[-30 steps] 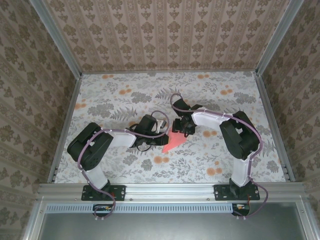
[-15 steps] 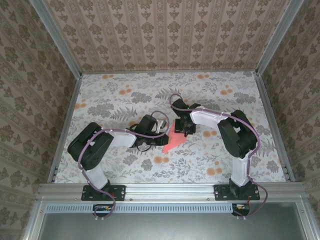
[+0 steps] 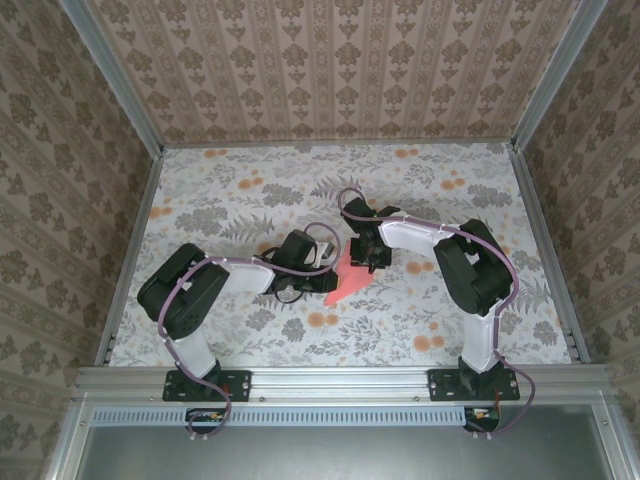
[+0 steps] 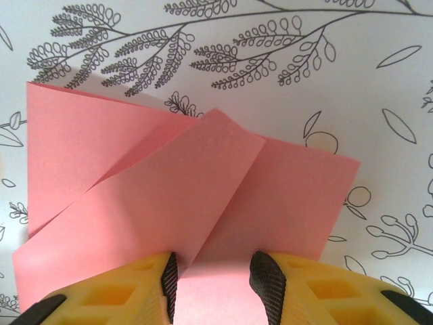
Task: Fold a paper plane with a square sheet of paper (pick it up from the middle)
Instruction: Fourth fold the wing at the center of the table.
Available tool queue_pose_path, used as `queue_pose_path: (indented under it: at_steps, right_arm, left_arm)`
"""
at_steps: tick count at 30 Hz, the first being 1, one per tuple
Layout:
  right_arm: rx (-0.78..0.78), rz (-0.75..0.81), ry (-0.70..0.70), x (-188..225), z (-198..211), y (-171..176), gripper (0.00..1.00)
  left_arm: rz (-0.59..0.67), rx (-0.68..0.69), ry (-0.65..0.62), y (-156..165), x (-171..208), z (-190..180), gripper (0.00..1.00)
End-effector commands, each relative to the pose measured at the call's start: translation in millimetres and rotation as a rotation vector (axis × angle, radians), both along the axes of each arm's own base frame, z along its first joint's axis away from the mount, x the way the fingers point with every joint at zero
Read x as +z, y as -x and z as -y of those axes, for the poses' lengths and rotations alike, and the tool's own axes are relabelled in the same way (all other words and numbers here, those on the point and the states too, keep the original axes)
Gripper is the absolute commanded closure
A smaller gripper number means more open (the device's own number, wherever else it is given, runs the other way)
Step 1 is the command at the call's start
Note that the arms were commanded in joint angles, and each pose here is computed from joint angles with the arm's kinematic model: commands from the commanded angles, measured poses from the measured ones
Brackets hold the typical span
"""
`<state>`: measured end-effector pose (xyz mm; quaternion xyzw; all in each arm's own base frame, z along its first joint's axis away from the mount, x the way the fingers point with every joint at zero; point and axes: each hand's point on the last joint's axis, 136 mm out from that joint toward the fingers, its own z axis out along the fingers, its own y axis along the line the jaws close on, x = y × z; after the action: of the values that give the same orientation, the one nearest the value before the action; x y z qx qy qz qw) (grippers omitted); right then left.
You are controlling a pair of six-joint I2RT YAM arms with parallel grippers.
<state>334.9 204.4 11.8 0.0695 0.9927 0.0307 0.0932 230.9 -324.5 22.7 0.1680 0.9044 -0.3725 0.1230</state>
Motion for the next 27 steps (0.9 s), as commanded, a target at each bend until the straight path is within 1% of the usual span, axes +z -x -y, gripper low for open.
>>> queue_pose_path:
  at_steps: [1, 5, 8, 11, 13, 15, 18, 21, 22, 24, 27]
  right_arm:
    - [0.000, -0.138, 0.129, -45, 27, 31, 0.59]
    - [0.007, -0.107, 0.071, -29, 18, 25, 0.59]
    - [0.017, -0.051, -0.017, -2, 9, 16, 0.59]
    - [0.047, 0.024, -0.159, 33, -6, 8, 0.57]
    - [0.094, 0.071, -0.262, 52, -21, 7, 0.56]
    - [0.146, 0.080, -0.366, 62, -39, 10, 0.56]
    - [0.192, 0.064, -0.477, 59, -57, 19, 0.66]
    - [0.191, 0.040, -0.497, 47, -62, 21, 0.83]
    - [0.190, 0.032, -0.508, 44, -64, 21, 0.87]
    - [0.187, 0.020, -0.518, 38, -66, 22, 0.94]
    - [0.179, 0.001, -0.520, 28, -67, 24, 1.00]
  left_arm:
    - [-0.048, -0.034, -0.085, 12, -18, -8, 1.00]
    - [-0.061, -0.040, -0.116, 14, -22, -11, 1.00]
    - [-0.070, -0.048, -0.143, 18, -26, -14, 1.00]
    - [-0.078, -0.050, -0.166, 19, -30, -18, 1.00]
    - [-0.081, -0.051, -0.171, 20, -31, -18, 1.00]
    - [-0.084, -0.053, -0.173, 21, -33, -18, 1.00]
    - [-0.085, -0.055, -0.179, 21, -33, -18, 1.00]
    - [-0.085, -0.055, -0.181, 20, -34, -18, 1.00]
    - [-0.086, -0.056, -0.182, 21, -34, -18, 1.00]
    - [-0.090, -0.057, -0.185, 22, -35, -18, 1.00]
    - [-0.092, -0.056, -0.187, 22, -35, -18, 1.00]
